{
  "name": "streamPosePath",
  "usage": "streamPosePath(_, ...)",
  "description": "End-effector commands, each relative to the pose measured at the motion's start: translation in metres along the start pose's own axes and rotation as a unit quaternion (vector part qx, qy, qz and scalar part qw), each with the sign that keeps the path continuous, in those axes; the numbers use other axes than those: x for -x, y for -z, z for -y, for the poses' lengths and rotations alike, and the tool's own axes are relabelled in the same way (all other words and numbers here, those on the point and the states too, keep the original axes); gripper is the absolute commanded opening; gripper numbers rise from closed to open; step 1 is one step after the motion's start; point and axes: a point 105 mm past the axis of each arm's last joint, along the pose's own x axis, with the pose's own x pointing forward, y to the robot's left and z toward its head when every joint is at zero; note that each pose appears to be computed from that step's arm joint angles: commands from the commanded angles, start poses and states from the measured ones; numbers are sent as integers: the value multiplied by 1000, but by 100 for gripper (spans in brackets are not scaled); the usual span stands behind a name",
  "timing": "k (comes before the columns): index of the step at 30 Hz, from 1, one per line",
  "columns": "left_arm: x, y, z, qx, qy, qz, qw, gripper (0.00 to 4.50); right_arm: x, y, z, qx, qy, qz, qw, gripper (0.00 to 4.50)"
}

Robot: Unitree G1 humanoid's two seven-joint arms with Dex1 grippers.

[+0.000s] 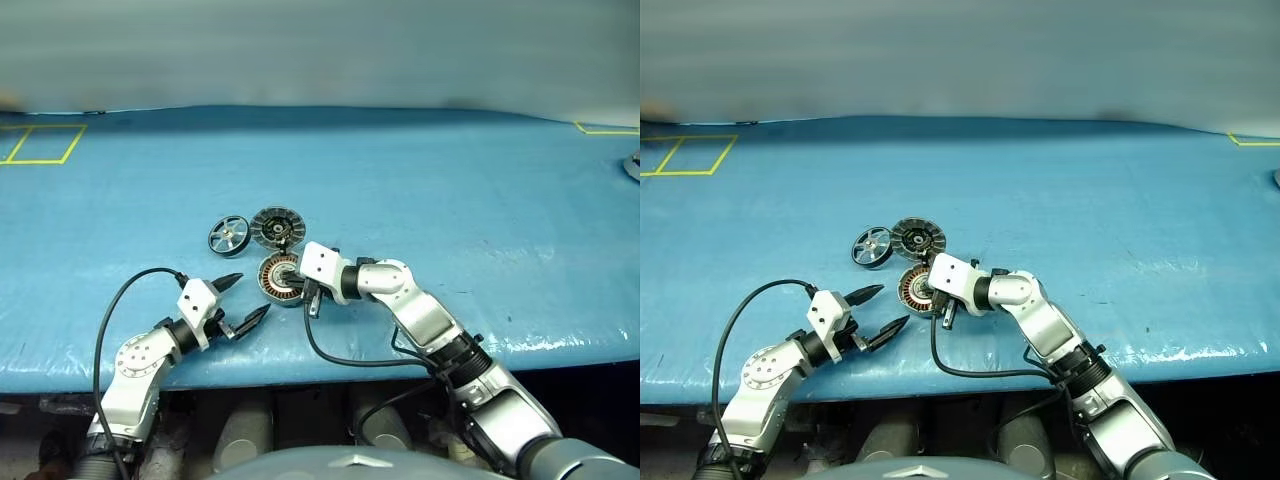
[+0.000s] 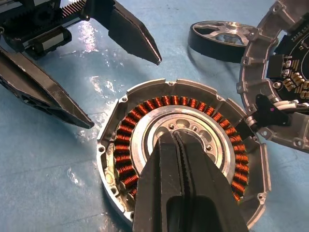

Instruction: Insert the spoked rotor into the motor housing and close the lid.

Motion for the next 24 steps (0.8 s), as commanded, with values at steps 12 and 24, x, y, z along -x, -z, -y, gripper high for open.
streamPosePath(12, -2, -4, -2, -14, -7, 12, 1000, 450, 11, -5, 9, 6, 17, 14, 1000, 3)
streamPosePath(24, -2, -3, 0, -10, -10, 12, 1000, 450, 10, -19, 16, 9, 45, 44, 998, 3)
